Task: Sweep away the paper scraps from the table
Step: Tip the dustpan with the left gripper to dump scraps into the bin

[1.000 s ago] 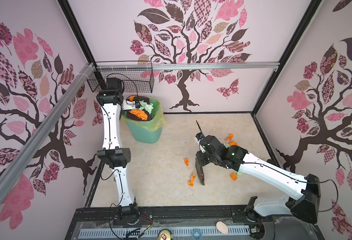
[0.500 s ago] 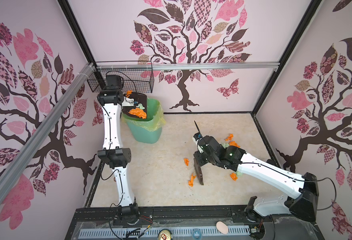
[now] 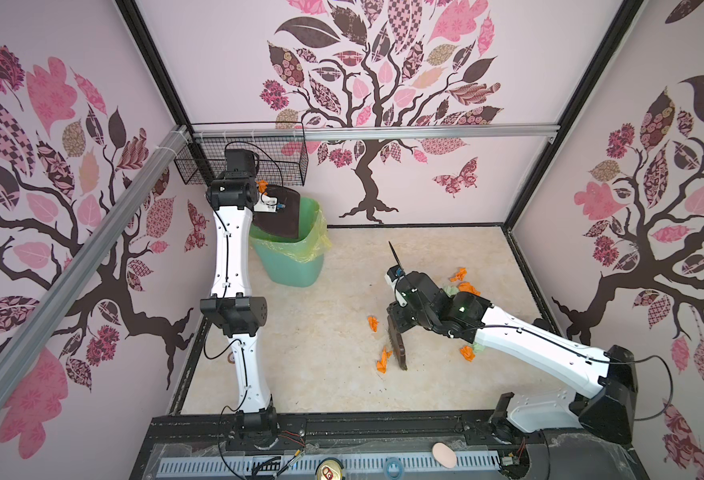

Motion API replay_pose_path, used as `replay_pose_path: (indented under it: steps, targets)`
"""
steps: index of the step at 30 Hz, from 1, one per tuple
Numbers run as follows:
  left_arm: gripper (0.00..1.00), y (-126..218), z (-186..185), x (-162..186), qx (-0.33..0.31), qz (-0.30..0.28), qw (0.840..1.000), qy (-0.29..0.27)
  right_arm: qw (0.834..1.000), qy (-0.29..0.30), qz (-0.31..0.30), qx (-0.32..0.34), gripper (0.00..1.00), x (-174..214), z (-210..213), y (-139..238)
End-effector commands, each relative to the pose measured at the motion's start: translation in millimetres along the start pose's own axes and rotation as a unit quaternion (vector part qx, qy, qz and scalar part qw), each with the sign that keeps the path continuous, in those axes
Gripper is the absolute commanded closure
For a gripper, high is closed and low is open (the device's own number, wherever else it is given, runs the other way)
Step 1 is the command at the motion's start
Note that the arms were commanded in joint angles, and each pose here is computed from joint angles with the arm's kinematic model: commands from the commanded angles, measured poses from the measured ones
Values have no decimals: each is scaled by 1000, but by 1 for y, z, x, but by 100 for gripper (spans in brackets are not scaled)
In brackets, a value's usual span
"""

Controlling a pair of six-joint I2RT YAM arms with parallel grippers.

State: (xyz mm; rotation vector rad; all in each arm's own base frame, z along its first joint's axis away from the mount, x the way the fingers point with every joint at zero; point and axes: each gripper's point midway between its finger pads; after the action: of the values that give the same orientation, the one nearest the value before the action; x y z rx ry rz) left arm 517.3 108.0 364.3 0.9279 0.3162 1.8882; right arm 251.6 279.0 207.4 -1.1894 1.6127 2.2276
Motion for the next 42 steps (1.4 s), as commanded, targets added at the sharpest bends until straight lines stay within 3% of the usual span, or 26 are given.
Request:
replay_pose_path:
  steps: [1, 11, 25, 37, 42]
  targets:
    - [89, 23, 24, 17, -53, 14, 998, 27, 993, 1, 121, 17, 100, 67, -9, -18]
    - [88, 46, 30, 22, -75, 14, 997, 28, 993, -2, 119, 14, 100, 67, -8, -17]
    - [91, 57, 17, 16, -55, 0, 998, 28, 993, -6, 115, 17, 100, 68, -9, -11]
    - [94, 64, -40, 9, 39, -9, 999, -13, 994, -3, 110, 6, 100, 62, -2, -15]
    - [94, 66, -34, 11, 33, -1, 999, -25, 994, 2, 109, 3, 100, 61, 2, -15]
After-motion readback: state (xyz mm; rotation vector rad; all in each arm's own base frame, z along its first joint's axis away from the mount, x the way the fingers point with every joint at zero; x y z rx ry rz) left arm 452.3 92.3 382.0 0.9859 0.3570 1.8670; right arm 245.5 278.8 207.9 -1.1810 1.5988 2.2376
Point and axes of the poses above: each gripper's point midway between its finger pads, its own y axis back along the fingers, its own z axis along the line the jaws close on, x = y × z
